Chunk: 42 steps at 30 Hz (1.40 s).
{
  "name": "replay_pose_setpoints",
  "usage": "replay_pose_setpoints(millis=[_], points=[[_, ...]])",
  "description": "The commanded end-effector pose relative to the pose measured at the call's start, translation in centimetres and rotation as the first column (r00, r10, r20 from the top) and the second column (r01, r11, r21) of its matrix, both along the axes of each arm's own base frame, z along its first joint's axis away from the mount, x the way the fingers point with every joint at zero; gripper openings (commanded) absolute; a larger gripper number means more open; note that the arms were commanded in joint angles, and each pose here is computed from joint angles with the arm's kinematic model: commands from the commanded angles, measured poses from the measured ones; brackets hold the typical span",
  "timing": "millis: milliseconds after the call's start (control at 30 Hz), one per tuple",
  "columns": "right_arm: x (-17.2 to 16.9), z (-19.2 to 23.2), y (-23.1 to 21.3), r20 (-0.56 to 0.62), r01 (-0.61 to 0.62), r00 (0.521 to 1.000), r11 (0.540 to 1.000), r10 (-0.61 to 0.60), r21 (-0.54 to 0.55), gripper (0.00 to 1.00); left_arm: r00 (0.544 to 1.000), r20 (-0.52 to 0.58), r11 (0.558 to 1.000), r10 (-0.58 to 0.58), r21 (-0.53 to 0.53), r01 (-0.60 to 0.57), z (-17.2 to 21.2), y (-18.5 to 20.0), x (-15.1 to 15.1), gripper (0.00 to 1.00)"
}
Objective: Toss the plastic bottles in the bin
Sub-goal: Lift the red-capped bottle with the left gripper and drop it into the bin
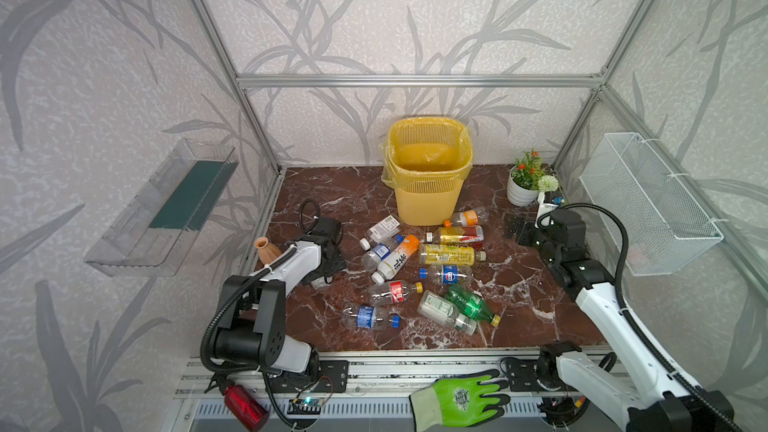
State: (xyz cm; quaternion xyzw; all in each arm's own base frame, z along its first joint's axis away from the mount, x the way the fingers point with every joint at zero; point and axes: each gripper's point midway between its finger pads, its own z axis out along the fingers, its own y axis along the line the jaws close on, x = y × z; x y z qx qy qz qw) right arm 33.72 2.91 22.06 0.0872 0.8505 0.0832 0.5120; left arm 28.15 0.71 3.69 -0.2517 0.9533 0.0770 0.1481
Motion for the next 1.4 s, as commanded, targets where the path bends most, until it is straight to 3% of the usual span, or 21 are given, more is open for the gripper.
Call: replay_pose_setpoints(millis=[0,333,500,767,867,967,1033,1133,1267,1300,1367], points=[[-0.7,-2.0,-1.5,-0.068,0.022,0.997,0.998,-0.026,-0.05,0.99,1.0,0.017,0.999,-0.006,-0.044,0.007,-0.2,-0.6,0.7,0.85],[-0.8,-4.0,-1.1,-0.073,0.037,0.997,0.998,-0.033,0.054,0.99,0.999,0.016,0.996,-0.029,-0.082,0.031,-1.1,-1.4,0.8,0.74],[-0.4,-3.6,-1.1,-0.057,0.042,0.998,0.996,-0.037,0.077,0.99,0.999,0.033,0.995,-0.039,-0.09,0.042,-0.8,-1.5,1.1,0.6],[-0.4,-3.6,-1.2,-0.042,0.064,0.997,0.991,-0.06,0.116,0.99,0.977,0.211,0.991,-0.038,-0.12,0.065,3.5,-2.0,2.4,0.53],[-0.4,-3.4,-1.2,-0.032,0.074,0.997,0.989,-0.07,0.127,0.99,0.935,0.354,0.987,-0.033,-0.137,0.087,7.6,-2.3,3.3,0.53],[-0.4,-3.2,-1.3,-0.017,0.082,0.997,0.987,-0.08,0.14,0.99,0.828,0.559,0.98,-0.034,-0.145,0.138,14.0,-2.8,4.6,0.53],[-0.3,-3.0,-1.3,-0.005,0.086,0.996,0.985,-0.087,0.151,0.99,0.716,0.696,0.976,-0.052,-0.115,0.183,19.5,-2.9,5.4,0.54],[-0.2,-2.6,-1.3,0.016,0.089,0.996,0.982,-0.093,0.164,0.99,0.491,0.862,0.966,-0.126,-0.007,0.26,28.8,-3.4,5.9,0.54],[-0.2,-2.5,-1.4,0.029,0.092,0.995,0.981,-0.098,0.17,0.99,0.255,0.95,0.951,-0.181,0.103,0.292,38.4,-4.1,6.1,0.54],[-0.2,-2.5,-1.4,0.03,0.092,0.995,0.981,-0.099,0.173,0.99,0.213,0.957,0.943,-0.197,0.125,0.309,40.4,-4.7,6.4,0.54],[-0.3,-2.6,-1.4,0.028,0.092,0.995,0.98,-0.098,0.175,0.99,0.174,0.96,0.925,-0.219,0.147,0.352,42.4,-6.1,7.6,0.52]])
